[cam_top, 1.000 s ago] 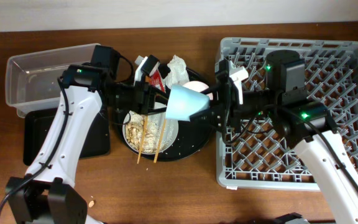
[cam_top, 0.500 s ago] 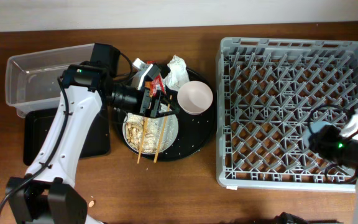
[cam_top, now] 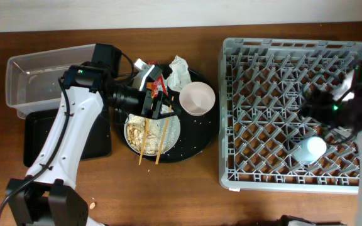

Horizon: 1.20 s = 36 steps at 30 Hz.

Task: Sort waste into correct bins and load items into the dishwasher rack
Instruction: 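Lower the cup into the dish rack with the right gripper and release, then reach the right gripper to the pink bowl, then grasp the pink bowl rim with the right gripper and lift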

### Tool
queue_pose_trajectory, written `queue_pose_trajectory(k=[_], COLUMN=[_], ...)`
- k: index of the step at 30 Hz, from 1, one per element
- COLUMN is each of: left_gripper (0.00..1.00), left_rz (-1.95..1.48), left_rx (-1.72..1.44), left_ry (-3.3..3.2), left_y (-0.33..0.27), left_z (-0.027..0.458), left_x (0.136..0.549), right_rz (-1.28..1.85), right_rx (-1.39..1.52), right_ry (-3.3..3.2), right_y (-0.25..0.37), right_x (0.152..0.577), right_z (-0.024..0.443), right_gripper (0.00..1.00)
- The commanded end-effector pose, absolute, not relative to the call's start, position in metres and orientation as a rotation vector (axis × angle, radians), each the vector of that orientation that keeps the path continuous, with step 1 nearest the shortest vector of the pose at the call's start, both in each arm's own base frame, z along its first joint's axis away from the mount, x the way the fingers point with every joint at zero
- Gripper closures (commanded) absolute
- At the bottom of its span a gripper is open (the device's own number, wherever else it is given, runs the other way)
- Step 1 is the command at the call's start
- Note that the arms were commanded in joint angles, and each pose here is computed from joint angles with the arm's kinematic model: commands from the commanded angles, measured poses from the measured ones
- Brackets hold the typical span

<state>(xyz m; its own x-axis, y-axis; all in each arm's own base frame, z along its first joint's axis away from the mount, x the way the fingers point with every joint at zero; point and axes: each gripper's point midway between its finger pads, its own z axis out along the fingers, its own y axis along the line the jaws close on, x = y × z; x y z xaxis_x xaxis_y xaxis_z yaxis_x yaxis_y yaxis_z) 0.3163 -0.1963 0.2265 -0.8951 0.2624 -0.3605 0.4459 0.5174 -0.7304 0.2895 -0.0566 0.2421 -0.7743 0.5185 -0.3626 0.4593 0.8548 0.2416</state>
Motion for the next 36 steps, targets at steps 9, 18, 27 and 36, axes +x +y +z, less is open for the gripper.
queue_pose_trajectory(k=[9,18,27,36], left_gripper=[0.01,0.01,0.01,0.01], left_rz=[-0.161,-0.068,-0.068,-0.068], left_rx=[-0.555,-0.565,-0.565,-0.565], left_ry=[2.481,2.385,2.386,2.386], left_y=[0.037,0.048,0.048,0.048], left_z=[0.316,0.336,0.336,0.336], left_x=[0.266,0.250,0.250,0.250], right_rz=[0.250,0.075,0.117,0.219], right_rx=[0.120,0.166,0.039,-0.028], right_ry=[2.675,2.786,2.862,2.831], right_y=[0.168,0.177,0.182,0.188], right_x=[0.395,0.422,0.406,0.396], right_z=[0.156,0.047,0.044,0.085], right_gripper=[0.39,0.55,0.43,0.39])
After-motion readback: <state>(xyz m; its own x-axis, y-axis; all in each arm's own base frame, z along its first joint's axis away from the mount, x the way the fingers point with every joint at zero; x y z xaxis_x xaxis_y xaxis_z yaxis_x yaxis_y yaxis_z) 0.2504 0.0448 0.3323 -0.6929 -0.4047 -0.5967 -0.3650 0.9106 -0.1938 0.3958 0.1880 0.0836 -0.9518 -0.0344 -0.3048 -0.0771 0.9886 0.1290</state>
